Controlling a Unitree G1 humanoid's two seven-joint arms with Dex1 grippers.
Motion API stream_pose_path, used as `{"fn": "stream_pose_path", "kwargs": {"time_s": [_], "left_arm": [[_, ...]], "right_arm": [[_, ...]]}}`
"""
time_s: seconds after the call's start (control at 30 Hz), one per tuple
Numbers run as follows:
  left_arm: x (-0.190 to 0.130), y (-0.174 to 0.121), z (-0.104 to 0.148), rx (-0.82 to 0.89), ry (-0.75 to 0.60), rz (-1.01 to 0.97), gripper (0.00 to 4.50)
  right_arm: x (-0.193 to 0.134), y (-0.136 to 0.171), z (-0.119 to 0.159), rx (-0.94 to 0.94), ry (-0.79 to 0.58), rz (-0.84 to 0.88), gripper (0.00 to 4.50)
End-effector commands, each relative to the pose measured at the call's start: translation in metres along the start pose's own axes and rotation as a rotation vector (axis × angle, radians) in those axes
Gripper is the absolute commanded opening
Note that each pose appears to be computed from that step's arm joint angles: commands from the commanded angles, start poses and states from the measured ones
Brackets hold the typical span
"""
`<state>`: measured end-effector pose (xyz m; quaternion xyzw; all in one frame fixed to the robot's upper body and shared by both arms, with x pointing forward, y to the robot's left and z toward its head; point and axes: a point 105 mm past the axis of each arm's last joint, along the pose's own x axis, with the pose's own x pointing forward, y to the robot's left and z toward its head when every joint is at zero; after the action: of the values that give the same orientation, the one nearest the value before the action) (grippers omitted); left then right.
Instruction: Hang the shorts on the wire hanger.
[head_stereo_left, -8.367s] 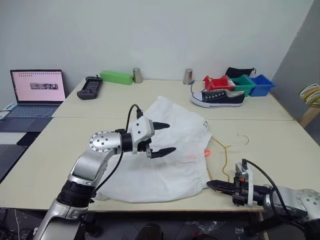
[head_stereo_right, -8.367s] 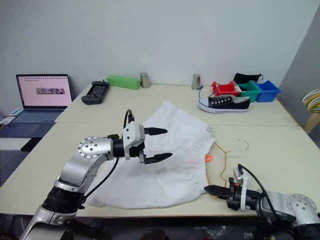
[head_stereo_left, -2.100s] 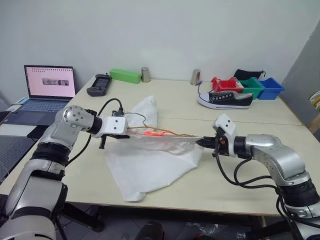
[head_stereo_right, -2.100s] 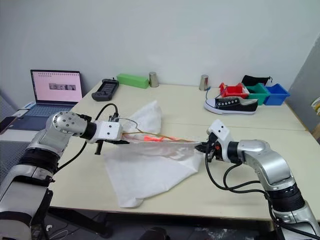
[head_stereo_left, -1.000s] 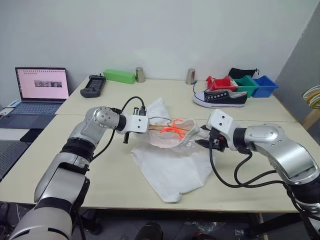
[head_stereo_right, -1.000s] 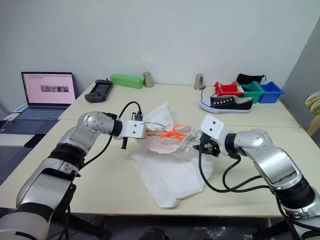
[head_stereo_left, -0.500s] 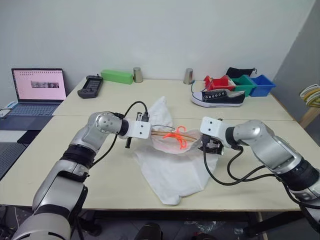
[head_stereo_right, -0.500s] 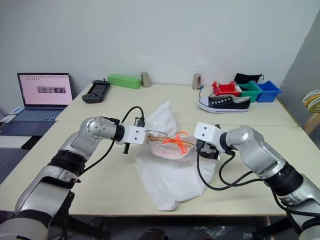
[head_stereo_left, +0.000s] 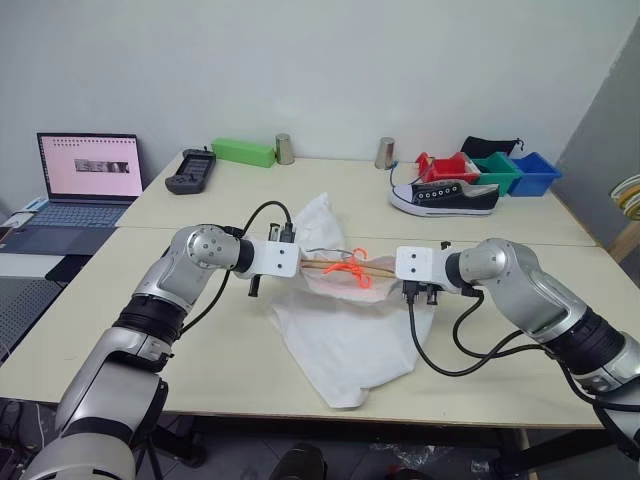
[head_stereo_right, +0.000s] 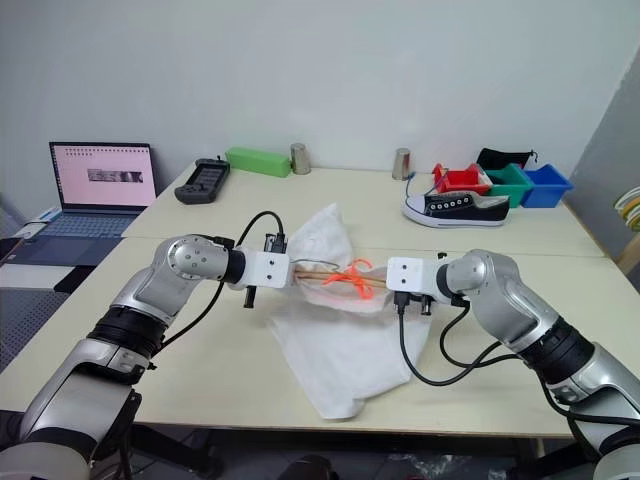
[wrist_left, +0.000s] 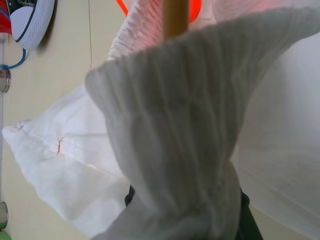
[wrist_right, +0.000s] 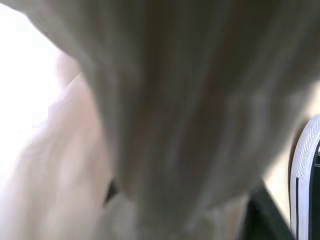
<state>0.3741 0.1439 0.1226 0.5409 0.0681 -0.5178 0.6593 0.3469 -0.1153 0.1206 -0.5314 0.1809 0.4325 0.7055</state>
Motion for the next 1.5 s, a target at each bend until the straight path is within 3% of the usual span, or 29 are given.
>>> {"fn": "stream_pose_path", "kwargs": {"time_s": [0.03,0.23,0.3,0.53,0.77,0.93,1.07,1.23,1.37,1.5], "left_arm": [[-0.01,0.018,0.012,0.036,-0.034,0.066,0.0],[-0.009,0.024,0.016,0.07,-0.042,0.085,0.0],[-0.01,0.027,0.016,0.068,-0.053,0.096,0.62],[-0.024,0.029,0.014,0.03,-0.103,0.092,2.07],[-0.043,0.028,0.03,0.033,-0.212,0.041,3.5],[-0.064,0.045,0.05,-0.03,-0.304,0.095,4.45],[-0.094,0.06,0.04,-0.25,-0.355,0.224,4.45],[-0.098,0.061,0.023,-0.431,-0.381,0.322,4.45],[-0.071,0.056,0.042,-0.477,-0.479,0.317,4.45],[-0.039,0.053,0.087,-0.481,-0.625,0.26,4.45]], "right_arm": [[-0.006,-0.012,-0.002,-0.012,0.012,-0.052,0.16],[-0.004,-0.015,-0.005,0.0,0.012,-0.083,0.02],[-0.004,-0.016,-0.004,0.01,0.005,-0.095,0.0],[-0.006,-0.015,-0.002,0.087,-0.035,-0.116,0.0],[-0.005,-0.007,-0.006,0.178,-0.041,-0.126,0.0],[0.001,0.001,-0.018,0.29,-0.025,-0.143,0.0],[0.003,0.008,-0.029,0.408,-0.012,-0.187,0.0],[-0.007,0.004,-0.022,0.648,-0.084,-0.269,0.0],[-0.02,0.002,-0.03,0.877,-0.098,-0.389,0.0],[-0.041,0.006,-0.052,1.074,-0.046,-0.538,0.0]]}}
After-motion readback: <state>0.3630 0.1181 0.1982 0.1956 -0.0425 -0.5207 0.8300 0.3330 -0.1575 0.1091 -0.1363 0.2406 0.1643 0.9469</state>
